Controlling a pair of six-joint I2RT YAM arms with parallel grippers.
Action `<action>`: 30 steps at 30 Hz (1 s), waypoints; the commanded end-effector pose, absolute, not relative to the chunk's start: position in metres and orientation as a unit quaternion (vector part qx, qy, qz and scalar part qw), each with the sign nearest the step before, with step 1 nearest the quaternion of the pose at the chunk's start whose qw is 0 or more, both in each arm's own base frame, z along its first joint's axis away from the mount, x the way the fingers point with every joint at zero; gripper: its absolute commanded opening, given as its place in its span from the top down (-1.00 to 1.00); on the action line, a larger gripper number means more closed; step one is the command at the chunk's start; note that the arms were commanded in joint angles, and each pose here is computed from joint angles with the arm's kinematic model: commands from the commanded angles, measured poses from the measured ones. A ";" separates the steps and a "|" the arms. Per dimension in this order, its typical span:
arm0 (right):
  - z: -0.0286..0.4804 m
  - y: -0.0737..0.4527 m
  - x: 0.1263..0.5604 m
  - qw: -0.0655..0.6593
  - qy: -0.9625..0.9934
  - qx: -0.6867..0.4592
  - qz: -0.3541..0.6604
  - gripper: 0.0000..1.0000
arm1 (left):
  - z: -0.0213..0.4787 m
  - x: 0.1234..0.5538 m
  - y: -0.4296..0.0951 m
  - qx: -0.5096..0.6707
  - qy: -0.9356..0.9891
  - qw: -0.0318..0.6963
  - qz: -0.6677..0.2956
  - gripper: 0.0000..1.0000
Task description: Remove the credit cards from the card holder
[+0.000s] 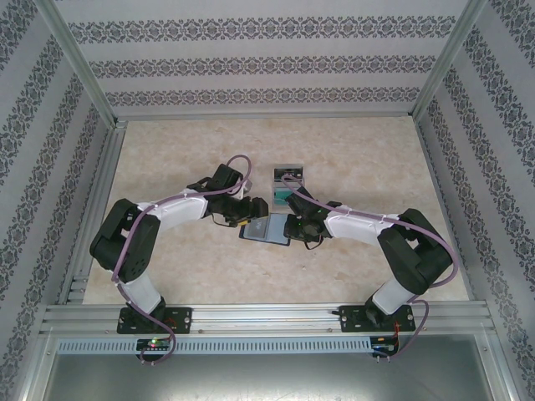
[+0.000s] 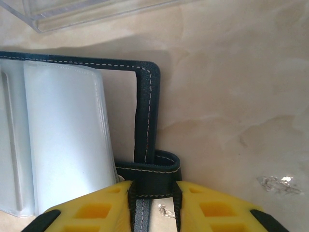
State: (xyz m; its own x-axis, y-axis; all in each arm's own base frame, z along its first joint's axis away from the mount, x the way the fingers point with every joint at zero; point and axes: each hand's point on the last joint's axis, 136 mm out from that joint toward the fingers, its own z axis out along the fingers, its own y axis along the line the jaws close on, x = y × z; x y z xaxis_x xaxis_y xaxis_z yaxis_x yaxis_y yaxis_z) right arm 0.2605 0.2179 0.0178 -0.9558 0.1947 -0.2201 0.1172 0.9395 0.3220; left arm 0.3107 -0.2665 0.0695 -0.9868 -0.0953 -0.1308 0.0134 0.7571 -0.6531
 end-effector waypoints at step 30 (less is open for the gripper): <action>-0.002 0.210 0.244 0.089 0.982 0.089 0.140 0.40 | 0.039 0.300 -0.257 -0.024 0.951 0.042 -0.306 -0.46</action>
State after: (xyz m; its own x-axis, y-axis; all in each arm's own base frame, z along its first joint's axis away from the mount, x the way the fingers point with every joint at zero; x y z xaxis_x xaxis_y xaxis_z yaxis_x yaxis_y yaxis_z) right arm 0.2606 0.2180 0.0171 -0.9553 0.1951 -0.2221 0.1164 0.9388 0.3241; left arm 0.3070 -0.2578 0.0448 -0.9912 -0.0970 -0.0896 -0.0244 0.8016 -0.5973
